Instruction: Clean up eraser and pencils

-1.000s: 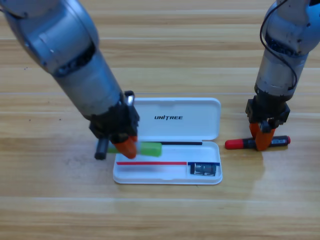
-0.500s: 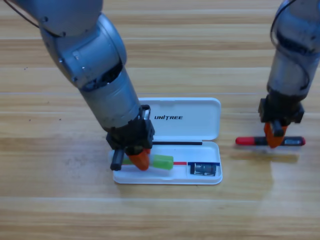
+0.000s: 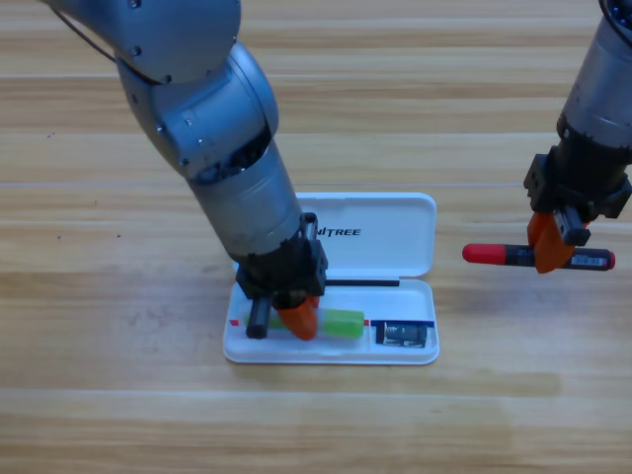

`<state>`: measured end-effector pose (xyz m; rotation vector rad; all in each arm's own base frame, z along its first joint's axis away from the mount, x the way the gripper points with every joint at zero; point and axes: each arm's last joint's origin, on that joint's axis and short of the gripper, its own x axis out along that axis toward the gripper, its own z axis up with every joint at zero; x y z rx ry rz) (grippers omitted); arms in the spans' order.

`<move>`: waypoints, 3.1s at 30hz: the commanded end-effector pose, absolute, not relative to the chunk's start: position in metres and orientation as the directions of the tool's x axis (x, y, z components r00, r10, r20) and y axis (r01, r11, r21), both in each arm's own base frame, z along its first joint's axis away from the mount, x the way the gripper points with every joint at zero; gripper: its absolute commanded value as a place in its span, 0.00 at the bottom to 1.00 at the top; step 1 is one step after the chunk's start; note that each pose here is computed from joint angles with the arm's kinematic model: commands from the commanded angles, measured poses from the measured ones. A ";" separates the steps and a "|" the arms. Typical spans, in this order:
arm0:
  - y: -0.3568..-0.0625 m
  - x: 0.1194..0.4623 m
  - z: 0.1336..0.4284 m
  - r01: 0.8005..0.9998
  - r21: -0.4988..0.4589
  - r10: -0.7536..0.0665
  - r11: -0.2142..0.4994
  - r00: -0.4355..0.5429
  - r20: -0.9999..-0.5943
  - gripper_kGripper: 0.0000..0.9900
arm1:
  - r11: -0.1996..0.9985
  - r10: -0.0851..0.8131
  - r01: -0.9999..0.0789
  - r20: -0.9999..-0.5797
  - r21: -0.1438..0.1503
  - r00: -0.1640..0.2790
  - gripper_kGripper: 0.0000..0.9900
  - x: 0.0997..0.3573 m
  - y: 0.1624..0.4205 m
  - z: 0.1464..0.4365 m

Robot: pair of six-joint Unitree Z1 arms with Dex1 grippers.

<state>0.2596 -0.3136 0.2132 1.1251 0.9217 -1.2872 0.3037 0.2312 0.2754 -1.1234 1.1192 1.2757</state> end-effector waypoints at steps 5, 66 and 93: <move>-0.327 0.261 0.194 0.997 0.067 -0.231 -0.045 0.055 -0.971 0.00 | -0.059 0.103 -0.996 -0.992 0.059 -0.065 0.00 0.293 0.261 0.260; -0.084 0.224 0.333 0.950 0.220 -0.329 0.223 0.286 -0.900 1.00 | -0.097 0.064 -0.994 -0.997 0.039 -0.046 0.42 0.300 0.410 0.185; -0.091 0.344 0.301 0.951 0.129 -0.557 0.280 0.270 -0.786 0.44 | -0.080 0.606 -0.993 -0.787 0.085 -0.116 0.99 0.185 0.271 0.381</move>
